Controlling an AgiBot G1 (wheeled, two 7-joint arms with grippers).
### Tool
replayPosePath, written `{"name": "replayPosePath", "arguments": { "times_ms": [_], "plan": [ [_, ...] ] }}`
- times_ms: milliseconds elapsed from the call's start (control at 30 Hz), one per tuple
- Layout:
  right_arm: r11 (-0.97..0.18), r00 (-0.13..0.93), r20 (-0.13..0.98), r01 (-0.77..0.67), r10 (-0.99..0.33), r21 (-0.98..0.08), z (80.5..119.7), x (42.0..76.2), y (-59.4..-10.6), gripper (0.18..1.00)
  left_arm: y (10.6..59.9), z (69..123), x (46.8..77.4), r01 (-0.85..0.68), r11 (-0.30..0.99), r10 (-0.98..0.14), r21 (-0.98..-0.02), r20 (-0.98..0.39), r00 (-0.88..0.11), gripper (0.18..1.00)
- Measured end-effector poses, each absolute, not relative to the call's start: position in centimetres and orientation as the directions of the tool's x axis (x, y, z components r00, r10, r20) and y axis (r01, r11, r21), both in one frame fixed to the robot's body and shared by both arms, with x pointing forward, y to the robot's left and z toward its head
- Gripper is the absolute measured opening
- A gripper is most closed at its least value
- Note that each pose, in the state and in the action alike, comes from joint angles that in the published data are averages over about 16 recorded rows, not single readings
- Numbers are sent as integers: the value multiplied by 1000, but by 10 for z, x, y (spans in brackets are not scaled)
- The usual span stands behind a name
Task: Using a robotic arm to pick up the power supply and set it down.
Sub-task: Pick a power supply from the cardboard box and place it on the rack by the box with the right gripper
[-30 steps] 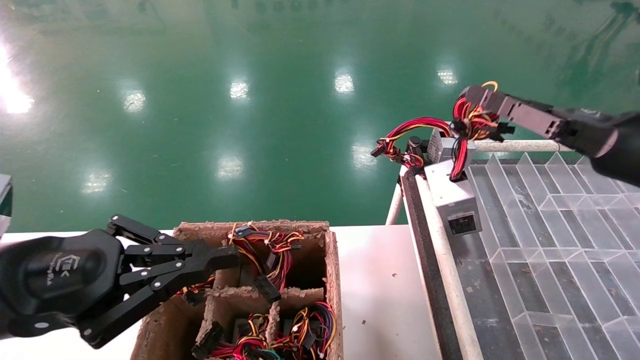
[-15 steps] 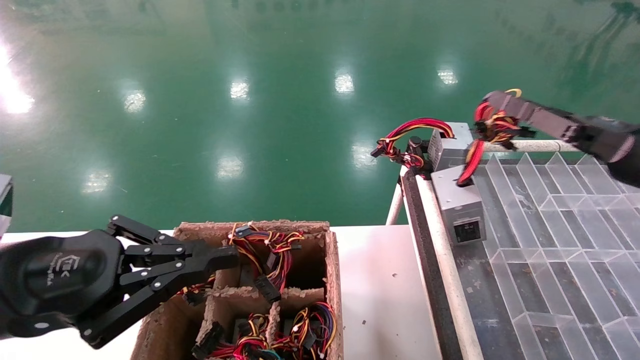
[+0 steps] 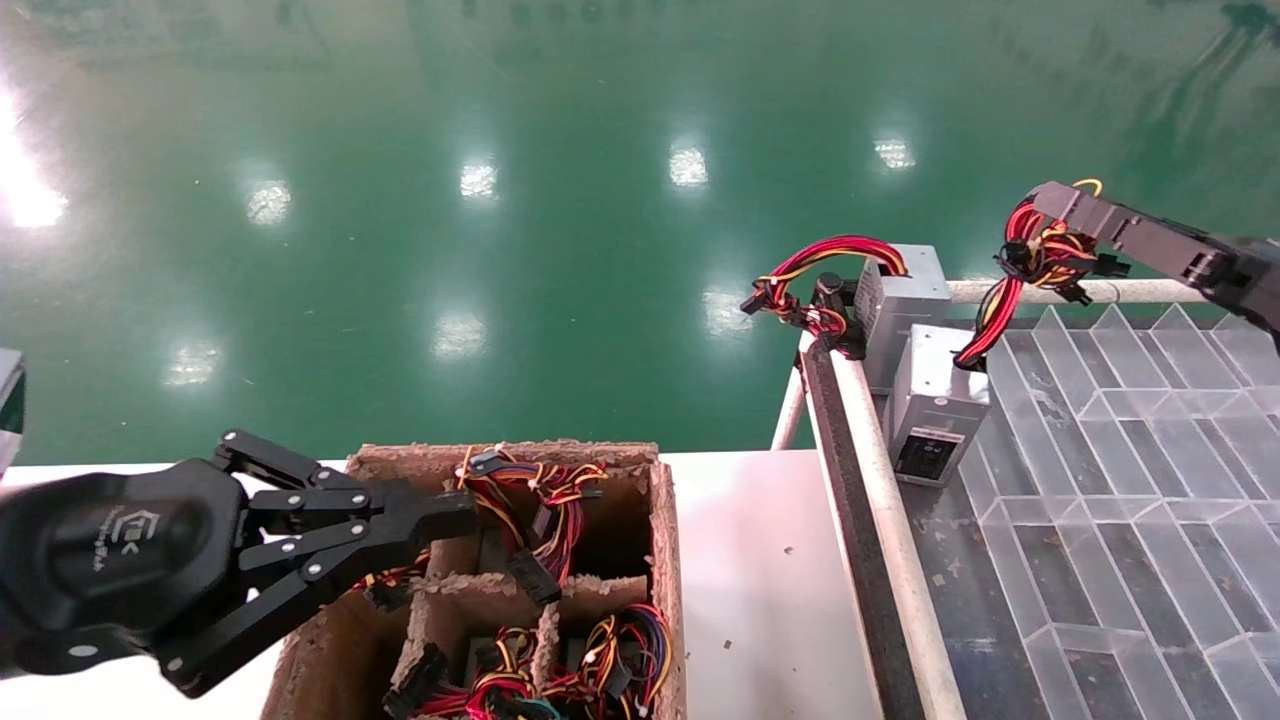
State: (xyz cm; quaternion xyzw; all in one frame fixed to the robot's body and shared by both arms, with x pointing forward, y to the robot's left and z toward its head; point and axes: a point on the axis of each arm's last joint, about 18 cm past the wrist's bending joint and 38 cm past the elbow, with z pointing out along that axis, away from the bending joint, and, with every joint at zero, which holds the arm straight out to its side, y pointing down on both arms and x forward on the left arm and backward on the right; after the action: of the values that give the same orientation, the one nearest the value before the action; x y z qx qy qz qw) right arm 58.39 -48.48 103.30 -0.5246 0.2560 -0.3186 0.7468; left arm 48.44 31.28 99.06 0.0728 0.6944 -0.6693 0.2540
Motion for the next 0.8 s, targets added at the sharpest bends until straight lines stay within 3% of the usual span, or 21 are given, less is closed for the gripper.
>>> {"name": "replayPosePath", "arguments": {
  "times_ms": [533, 800],
  "plan": [
    [207, 680, -14, 204, -733, -957, 1036, 574, -485, 246, 313, 991, 484, 441, 93, -239, -893, -450, -860, 191],
    [171, 705, 35, 220, -708, -960, 1047, 570, -475, 324, 313, 991, 484, 441, 93, -239, -893, -450, -860, 191]
  ]
}}
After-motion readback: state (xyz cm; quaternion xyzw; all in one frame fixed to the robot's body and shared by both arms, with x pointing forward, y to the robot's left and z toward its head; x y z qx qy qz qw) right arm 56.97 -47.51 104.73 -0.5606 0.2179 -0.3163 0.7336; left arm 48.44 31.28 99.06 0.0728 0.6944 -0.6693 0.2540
